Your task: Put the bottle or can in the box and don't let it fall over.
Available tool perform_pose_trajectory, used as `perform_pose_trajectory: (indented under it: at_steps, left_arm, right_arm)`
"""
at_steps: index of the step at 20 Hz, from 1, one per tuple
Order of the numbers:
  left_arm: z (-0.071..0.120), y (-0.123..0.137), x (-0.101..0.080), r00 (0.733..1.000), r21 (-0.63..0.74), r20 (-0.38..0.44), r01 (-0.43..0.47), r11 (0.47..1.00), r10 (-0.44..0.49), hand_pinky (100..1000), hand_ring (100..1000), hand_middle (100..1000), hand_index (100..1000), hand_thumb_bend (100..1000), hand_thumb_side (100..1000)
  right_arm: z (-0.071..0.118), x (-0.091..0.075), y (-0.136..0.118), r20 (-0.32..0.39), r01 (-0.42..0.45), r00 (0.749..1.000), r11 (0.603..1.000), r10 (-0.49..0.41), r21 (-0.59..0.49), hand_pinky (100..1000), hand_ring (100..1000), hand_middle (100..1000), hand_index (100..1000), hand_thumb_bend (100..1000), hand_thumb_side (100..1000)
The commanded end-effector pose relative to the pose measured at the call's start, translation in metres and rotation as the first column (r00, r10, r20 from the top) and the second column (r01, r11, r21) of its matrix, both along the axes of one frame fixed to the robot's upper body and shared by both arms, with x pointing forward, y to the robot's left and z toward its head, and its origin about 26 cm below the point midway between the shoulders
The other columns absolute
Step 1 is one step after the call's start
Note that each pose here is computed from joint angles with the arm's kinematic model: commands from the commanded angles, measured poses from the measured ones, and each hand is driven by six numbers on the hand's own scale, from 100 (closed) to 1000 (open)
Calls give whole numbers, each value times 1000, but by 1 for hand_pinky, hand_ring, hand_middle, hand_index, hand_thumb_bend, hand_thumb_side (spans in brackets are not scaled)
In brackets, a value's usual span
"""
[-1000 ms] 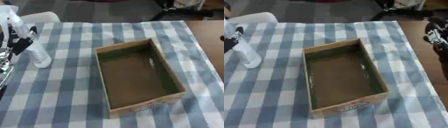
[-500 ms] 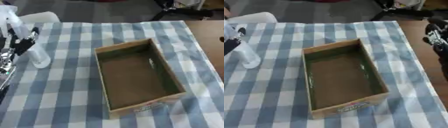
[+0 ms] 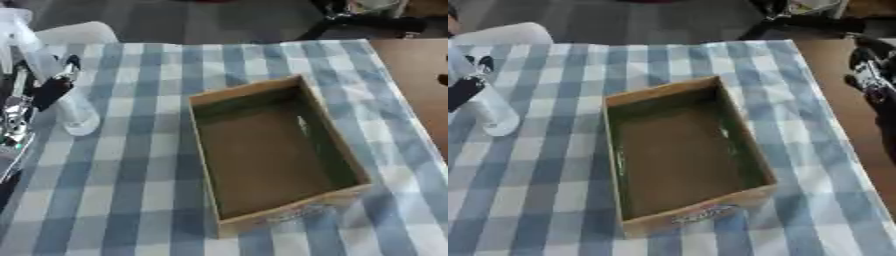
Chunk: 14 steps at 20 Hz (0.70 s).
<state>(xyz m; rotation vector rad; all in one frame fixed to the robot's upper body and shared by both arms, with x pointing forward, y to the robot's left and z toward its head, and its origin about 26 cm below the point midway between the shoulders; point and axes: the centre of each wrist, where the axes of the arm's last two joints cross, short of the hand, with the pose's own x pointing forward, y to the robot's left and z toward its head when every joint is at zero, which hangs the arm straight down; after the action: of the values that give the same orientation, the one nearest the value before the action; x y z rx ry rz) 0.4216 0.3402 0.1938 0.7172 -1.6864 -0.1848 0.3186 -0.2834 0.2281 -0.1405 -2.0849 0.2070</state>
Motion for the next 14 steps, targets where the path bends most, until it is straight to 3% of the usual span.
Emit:
perform_pose_trajectory:
  at_steps: [1, 5, 11, 14]
  left_arm:
    - [12, 4, 0, 1000, -9, 26, 5, 1000, -5, 527, 739, 722, 767, 274, 494]
    - [9, 5, 1, 1000, -30, 9, 11, 1000, -10, 533, 730, 700, 737, 237, 452]
    - [2, 8, 2, 1000, -72, -26, -14, 997, 12, 529, 702, 651, 657, 100, 301]
    - [-1, 9, 3, 999, -94, -44, -22, 995, 18, 521, 673, 614, 617, 100, 202]
  right_arm:
    - [8, -1, -1, 20, -4, 1000, 1000, 4, -7, 925, 1000, 1000, 884, 100, 557]
    - [8, 0, 0, 19, -5, 1000, 1000, 5, -5, 925, 1000, 1000, 884, 100, 556]
    - [9, 0, 0, 22, -8, 1000, 1000, 8, -2, 925, 1000, 1000, 884, 100, 556]
    - [9, 0, 0, 22, -8, 1000, 1000, 8, -2, 925, 1000, 1000, 885, 100, 555]
